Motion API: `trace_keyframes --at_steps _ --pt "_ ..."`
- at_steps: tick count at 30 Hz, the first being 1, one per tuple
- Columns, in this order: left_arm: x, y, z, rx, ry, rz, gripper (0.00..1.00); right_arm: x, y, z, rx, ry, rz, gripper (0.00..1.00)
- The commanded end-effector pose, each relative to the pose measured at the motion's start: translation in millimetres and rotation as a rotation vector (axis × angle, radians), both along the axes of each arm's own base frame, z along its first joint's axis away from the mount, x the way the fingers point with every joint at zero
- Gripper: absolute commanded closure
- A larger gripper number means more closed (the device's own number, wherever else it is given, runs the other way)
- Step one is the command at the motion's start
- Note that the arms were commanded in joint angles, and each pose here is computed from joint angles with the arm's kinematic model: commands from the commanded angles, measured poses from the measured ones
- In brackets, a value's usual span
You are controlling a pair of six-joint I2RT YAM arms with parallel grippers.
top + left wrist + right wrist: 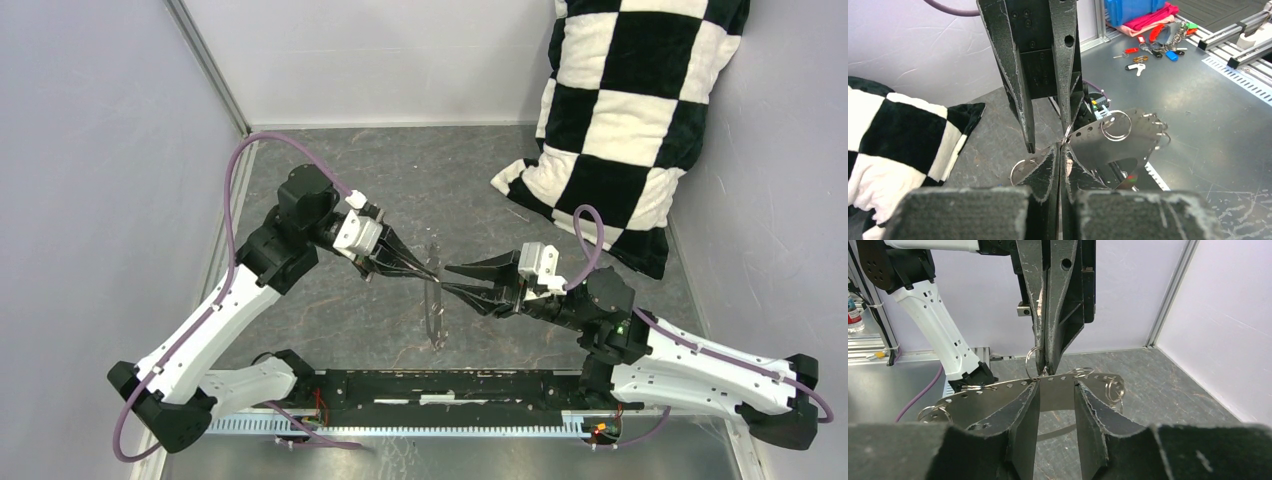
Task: Put the keys on the keyring
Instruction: Adjust the keyring.
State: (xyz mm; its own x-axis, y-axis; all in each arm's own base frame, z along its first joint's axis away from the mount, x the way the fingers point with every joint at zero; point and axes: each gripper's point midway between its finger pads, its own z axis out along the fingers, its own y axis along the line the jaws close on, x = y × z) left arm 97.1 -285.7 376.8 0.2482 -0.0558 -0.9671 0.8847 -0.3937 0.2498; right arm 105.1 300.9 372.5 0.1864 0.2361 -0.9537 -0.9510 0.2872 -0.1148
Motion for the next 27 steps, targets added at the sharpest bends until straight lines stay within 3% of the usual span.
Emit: trace_keyframes --at_steps 1,18,27 --pt "6.0 -3.4 3.9 -0.008 0.043 0.065 0.98 -4.9 -8.3 52.0 0.148 -0.064 0.002 0.63" --pt "30.5 -8.5 3.7 0.037 0.183 0.246 0.98 1.9 -10.4 44.1 0.121 -0.071 -0.039 0.59" --pt "29.1 -6.1 -0.4 0.032 0.131 0.242 0.98 0.6 -11.5 44.7 0.128 -0.075 -0.035 0.63"
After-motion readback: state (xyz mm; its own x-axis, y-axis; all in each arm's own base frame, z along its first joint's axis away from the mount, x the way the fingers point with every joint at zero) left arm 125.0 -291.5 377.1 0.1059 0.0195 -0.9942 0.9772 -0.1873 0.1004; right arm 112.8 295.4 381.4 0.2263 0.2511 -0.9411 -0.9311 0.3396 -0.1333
